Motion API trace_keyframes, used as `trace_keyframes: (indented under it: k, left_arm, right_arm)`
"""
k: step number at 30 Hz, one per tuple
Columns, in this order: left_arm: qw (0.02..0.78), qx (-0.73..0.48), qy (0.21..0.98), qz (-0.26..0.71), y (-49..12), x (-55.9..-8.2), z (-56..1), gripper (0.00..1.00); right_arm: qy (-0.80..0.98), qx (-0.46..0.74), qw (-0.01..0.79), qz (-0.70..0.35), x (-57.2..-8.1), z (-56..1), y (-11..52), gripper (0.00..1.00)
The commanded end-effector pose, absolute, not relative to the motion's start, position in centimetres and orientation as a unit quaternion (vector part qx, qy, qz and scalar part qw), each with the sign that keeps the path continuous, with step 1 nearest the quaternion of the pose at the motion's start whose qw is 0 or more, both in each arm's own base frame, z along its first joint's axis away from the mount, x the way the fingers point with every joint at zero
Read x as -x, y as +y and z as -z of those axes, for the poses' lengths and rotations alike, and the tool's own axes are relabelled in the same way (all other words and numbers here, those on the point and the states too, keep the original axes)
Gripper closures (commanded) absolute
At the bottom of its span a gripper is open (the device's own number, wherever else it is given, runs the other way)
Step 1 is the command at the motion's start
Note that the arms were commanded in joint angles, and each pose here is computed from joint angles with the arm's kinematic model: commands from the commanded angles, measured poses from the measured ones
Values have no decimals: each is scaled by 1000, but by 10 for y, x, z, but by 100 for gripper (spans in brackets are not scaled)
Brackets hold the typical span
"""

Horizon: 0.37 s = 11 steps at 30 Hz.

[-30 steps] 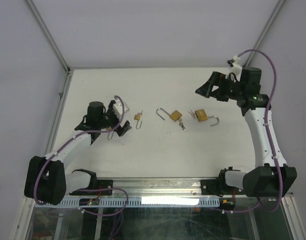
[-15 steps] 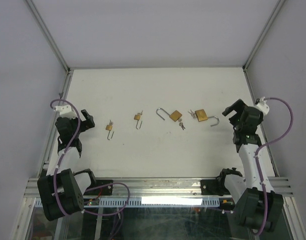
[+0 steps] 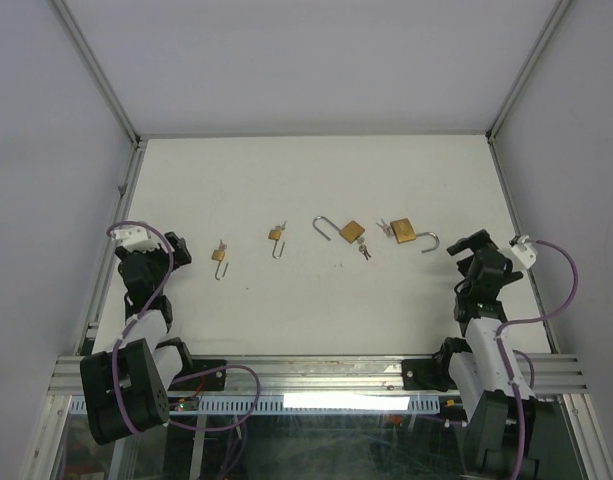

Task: Unlock with the key
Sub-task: Reset both arms

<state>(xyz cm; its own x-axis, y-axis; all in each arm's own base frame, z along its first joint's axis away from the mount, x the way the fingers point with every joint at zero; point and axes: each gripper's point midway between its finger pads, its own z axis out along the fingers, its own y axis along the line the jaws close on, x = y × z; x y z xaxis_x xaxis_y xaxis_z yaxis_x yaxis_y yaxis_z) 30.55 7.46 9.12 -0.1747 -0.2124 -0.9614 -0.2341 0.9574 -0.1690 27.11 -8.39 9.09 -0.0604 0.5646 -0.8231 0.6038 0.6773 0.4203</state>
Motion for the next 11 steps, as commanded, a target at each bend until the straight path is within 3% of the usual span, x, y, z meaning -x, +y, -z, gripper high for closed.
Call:
trace_keyframes:
  k: [1,11]
  left_arm:
    - [675,68,734,8,56,-317,-123,1]
    - [670,71,738,43,45,-320,-121,1]
  right_arm:
    - [679,-402,614,6,-284,-118,-91,0]
    - [665,-414,621,-6,-284,-119,-91,0]
